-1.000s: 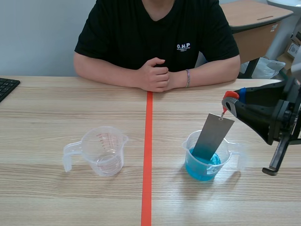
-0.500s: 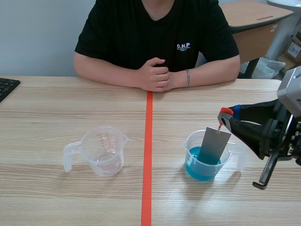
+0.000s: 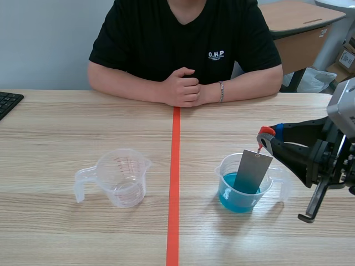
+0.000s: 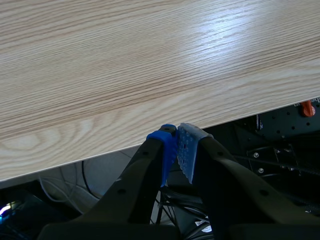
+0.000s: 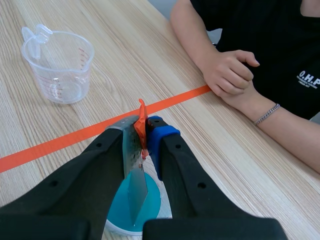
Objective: Do the redox reaction experiment.
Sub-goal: 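Lower the plate into the blue solution, then hold the plate still in the solution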
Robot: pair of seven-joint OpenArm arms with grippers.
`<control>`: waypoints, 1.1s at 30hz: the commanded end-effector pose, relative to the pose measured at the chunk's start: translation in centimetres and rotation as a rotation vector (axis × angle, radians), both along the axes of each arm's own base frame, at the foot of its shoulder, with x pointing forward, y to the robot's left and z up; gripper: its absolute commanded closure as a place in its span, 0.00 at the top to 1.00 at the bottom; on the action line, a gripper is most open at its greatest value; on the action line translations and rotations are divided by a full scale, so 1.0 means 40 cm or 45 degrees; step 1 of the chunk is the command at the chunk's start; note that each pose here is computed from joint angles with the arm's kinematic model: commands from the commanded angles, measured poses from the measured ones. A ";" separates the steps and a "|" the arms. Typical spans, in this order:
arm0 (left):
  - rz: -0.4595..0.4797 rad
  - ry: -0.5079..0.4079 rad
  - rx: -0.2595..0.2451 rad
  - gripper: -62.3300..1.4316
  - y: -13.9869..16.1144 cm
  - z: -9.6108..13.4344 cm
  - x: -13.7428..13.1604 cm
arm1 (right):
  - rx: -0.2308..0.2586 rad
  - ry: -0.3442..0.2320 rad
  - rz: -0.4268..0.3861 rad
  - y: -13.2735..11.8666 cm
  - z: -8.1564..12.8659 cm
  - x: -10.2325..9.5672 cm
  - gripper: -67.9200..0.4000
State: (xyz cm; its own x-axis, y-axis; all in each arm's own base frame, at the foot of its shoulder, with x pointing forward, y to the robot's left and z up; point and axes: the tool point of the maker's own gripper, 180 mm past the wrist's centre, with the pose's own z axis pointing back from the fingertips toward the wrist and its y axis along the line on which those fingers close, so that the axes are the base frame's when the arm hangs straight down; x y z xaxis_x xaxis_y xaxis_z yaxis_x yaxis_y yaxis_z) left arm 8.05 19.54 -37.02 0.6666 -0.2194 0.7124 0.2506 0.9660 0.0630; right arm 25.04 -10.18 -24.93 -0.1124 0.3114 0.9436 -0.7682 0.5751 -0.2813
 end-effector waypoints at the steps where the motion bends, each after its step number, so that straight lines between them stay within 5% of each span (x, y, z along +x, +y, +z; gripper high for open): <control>1: -0.003 -0.027 -0.013 0.09 -0.008 0.012 0.012 | 0.004 -0.042 0.010 -0.001 0.025 0.010 0.03; 33: -0.003 -0.028 -0.014 0.09 -0.009 0.013 0.013 | 0.019 -0.048 0.025 0.001 0.033 0.007 0.03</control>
